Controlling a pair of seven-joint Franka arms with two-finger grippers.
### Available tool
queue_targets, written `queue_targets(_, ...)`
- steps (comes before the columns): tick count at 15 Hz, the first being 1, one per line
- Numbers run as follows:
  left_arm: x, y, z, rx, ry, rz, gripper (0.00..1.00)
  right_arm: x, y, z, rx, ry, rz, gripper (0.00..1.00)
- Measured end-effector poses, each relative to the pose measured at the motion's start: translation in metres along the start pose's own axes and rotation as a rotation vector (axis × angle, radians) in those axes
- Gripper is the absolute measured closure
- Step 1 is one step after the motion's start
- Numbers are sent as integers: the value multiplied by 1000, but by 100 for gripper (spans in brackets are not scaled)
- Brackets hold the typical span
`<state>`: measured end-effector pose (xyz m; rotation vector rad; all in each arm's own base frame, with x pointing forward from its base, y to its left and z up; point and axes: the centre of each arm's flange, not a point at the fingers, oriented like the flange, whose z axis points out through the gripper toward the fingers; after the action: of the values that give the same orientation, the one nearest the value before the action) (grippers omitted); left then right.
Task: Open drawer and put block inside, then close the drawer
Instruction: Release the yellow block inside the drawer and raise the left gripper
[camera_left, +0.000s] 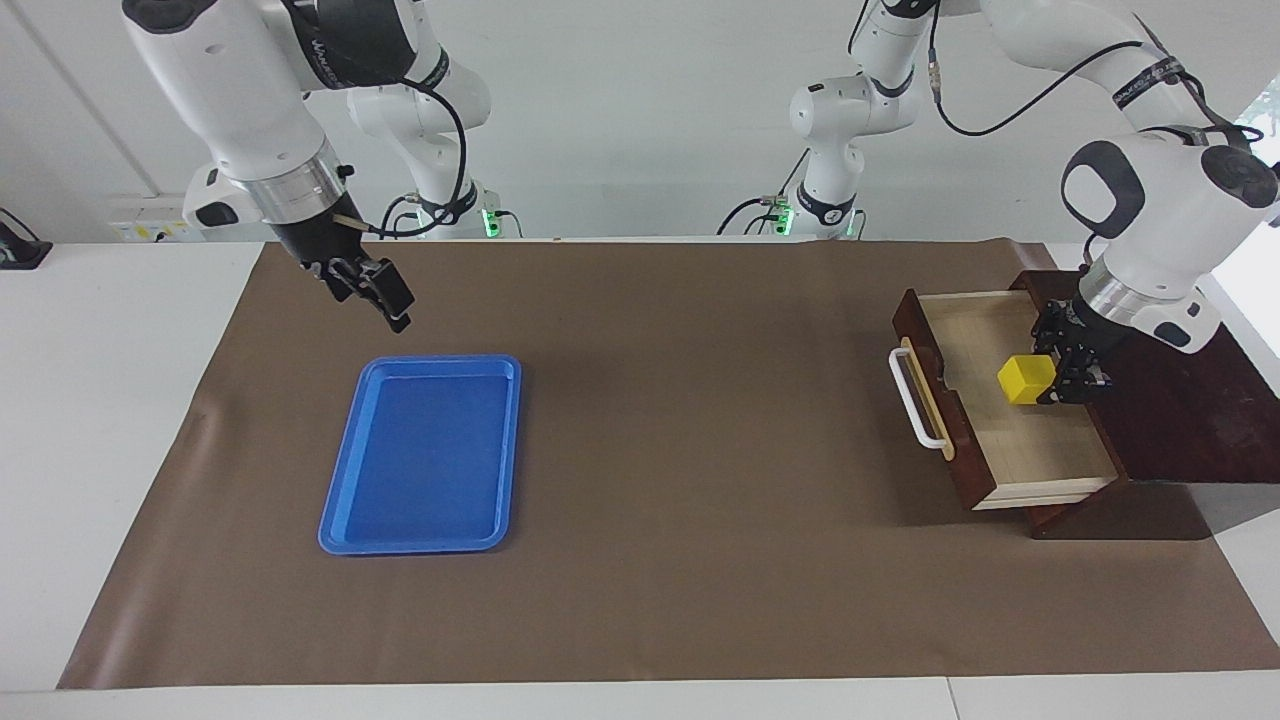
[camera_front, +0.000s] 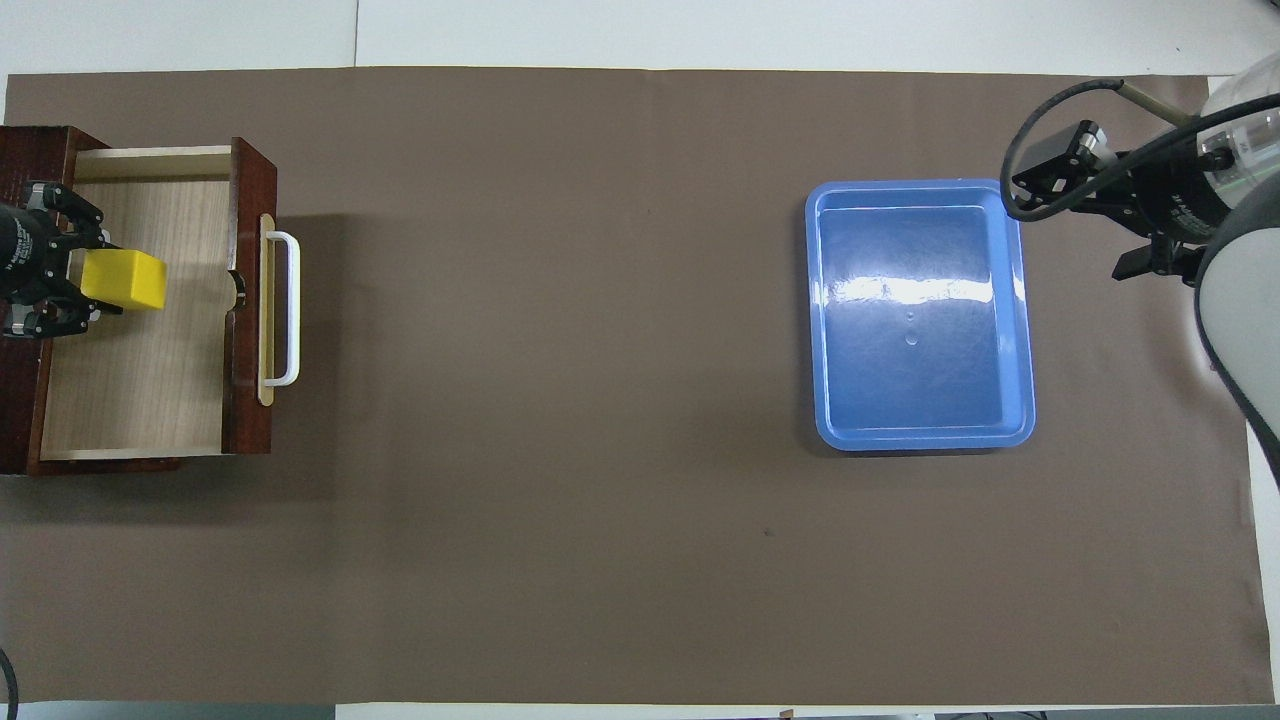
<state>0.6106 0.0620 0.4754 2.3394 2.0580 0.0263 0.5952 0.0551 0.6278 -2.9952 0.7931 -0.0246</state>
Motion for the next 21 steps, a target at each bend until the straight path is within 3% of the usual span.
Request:
queue_targets(5,-18,-1,11,8,-4,-148,44,12,28,1,-23,-14,-121,0)
queue_targets(9,-36,-5,28,34,-8,-111,44,9,30,10,-33,-37,-175,0)
queue_targets(15,-29,-18,38,32,-7,-67,44,15,60,17,-44,-86,-455,0)
queue_targets(21,-29,-24,46,24,-5,-70,44,4,60,25,-78,-108,-514,0)
